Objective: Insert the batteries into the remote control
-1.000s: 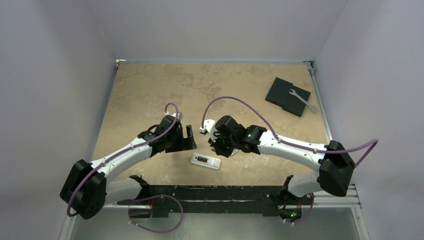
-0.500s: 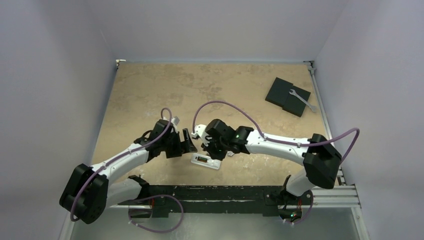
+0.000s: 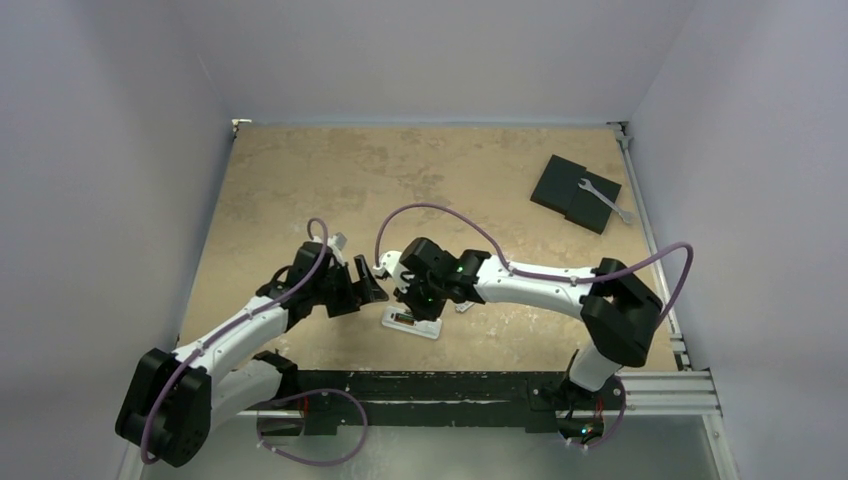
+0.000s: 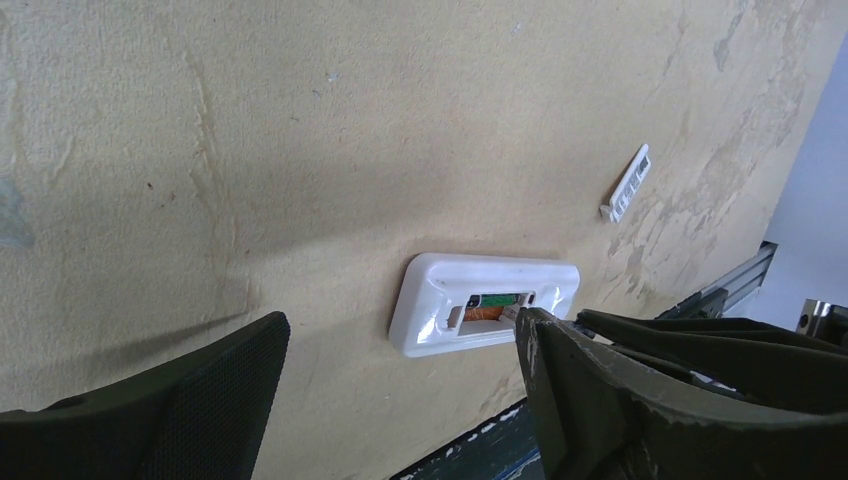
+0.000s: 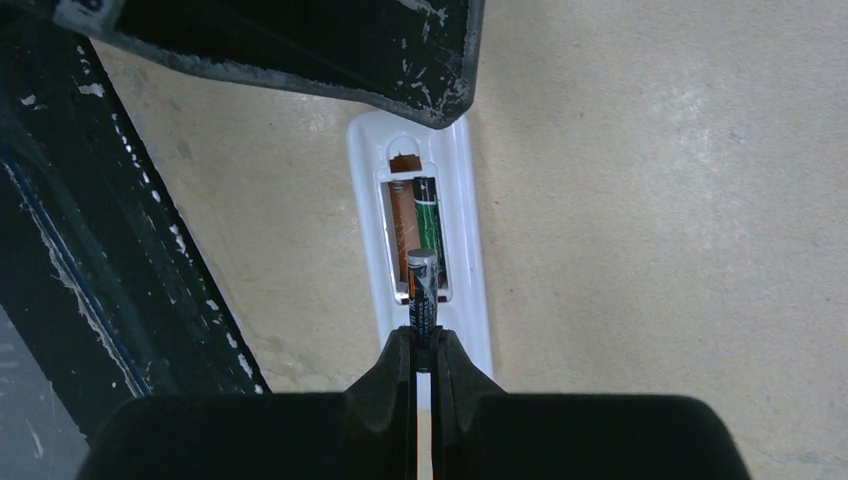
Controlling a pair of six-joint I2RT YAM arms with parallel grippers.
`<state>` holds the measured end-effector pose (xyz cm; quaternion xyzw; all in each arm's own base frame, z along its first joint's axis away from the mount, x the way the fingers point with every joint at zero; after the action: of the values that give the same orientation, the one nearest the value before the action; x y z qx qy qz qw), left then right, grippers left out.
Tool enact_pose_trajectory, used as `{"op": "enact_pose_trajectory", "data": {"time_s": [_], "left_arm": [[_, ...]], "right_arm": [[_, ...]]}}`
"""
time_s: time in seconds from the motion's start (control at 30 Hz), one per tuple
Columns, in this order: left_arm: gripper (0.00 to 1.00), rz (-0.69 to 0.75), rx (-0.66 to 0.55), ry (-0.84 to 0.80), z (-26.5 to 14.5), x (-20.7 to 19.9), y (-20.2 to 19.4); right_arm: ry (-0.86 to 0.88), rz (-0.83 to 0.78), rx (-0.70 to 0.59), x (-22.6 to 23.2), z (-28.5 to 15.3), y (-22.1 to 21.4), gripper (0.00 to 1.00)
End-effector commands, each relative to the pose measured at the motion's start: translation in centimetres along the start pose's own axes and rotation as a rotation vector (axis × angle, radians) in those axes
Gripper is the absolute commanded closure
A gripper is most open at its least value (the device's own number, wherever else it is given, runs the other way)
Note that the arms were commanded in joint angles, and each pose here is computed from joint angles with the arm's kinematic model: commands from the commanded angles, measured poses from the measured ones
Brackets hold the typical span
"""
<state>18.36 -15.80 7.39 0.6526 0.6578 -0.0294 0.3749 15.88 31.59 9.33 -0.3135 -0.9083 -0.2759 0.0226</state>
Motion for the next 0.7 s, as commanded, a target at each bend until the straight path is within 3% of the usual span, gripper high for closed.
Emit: {"op": "enact_pose_trajectory", "data": {"time_s": [0.0, 0.67], "left_arm": [[0.17, -0.011, -0.035, -0.013, -0.2, -0.1, 0.6], [0.18, -0.005, -0.040, -0.009, -0.3, -0.1, 0.7]], "right_arm": [[0.051, -0.025, -0.035, 1.4, 0.0, 1.8, 0.92], [0.053, -0.032, 0.021, 1.6, 1.7, 1.4, 0.86]]}}
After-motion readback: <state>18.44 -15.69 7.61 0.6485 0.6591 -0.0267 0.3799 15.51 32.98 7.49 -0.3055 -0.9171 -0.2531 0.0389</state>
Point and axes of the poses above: each gripper's point midway between its finger pads, its own z axis out along the fingers, its own x axis along the line the jaws close on, y = z × x, the point moved 3 cm from there along -z, back along the fingers, and after that the axes turned 13 degrees about z, right-handed, at the moved point
